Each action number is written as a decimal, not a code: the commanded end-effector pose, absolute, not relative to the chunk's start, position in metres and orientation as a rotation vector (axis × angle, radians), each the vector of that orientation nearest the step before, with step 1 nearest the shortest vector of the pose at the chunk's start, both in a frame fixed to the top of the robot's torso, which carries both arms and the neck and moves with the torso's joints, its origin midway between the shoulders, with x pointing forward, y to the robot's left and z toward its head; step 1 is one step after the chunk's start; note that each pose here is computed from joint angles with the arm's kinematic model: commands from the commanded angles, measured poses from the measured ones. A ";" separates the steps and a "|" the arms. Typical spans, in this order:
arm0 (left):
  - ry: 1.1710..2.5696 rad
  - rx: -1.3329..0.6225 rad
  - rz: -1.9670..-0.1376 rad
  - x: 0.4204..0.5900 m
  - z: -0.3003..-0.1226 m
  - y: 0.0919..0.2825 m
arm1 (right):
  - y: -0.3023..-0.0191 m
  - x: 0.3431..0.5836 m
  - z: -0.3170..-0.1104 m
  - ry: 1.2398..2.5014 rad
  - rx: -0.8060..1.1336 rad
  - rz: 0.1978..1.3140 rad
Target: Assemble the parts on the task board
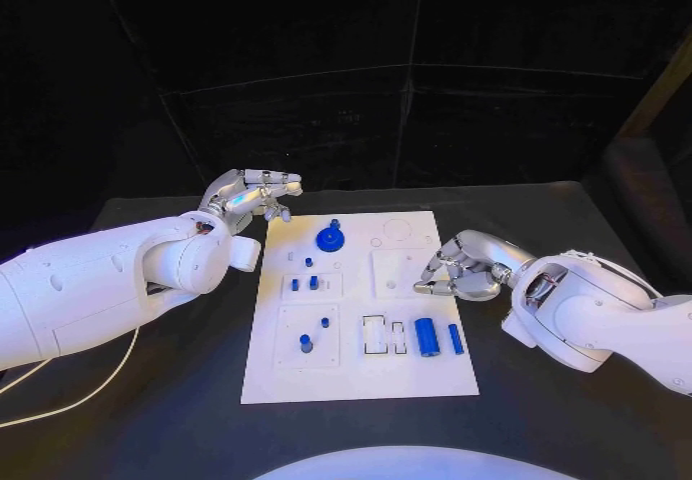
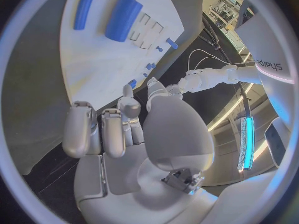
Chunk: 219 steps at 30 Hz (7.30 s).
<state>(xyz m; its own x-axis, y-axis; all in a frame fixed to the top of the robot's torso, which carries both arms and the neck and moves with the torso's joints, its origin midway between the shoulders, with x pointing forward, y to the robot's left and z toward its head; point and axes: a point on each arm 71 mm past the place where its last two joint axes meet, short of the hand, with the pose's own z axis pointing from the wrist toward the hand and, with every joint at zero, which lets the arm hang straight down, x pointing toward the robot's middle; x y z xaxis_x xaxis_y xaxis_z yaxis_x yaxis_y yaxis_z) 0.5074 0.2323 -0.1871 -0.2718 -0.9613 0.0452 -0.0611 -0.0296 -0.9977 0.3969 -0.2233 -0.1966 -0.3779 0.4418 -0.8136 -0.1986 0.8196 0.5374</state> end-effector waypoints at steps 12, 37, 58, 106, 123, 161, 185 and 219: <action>1.436 -1.135 -1.424 0.505 -0.188 0.232 | -0.237 0.374 -0.219 1.959 0.142 0.424; 1.443 -1.142 -1.419 0.504 -0.191 0.234 | -0.207 0.367 -0.255 2.043 0.035 0.443; 1.445 -1.145 -1.417 0.503 -0.192 0.235 | -0.204 0.361 -0.253 1.998 0.149 0.482; 1.453 -1.144 -1.422 0.504 -0.193 0.232 | -0.146 0.358 -0.250 2.007 0.300 0.612; 1.455 -1.146 -1.421 0.503 -0.193 0.233 | -0.144 0.362 -0.251 1.994 0.258 0.579; 1.459 -1.150 -1.417 0.503 -0.193 0.234 | -0.139 0.367 -0.253 1.967 0.073 0.591; 1.458 -1.151 -1.414 0.503 -0.193 0.235 | -0.171 0.358 -0.225 1.819 0.224 0.744; 1.466 -1.155 -1.409 0.502 -0.198 0.234 | -0.248 0.369 -0.232 2.023 0.095 0.318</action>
<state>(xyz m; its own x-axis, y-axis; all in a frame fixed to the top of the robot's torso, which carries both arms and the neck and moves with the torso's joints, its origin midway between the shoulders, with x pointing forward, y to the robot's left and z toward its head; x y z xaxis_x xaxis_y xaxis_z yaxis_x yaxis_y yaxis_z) 0.5024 0.2349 -0.1991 -0.2723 -0.9610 0.0479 -0.0958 -0.0224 -0.9952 0.3695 -0.2479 -0.2301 -0.4395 0.2635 -0.8587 -0.0568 0.9459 0.3193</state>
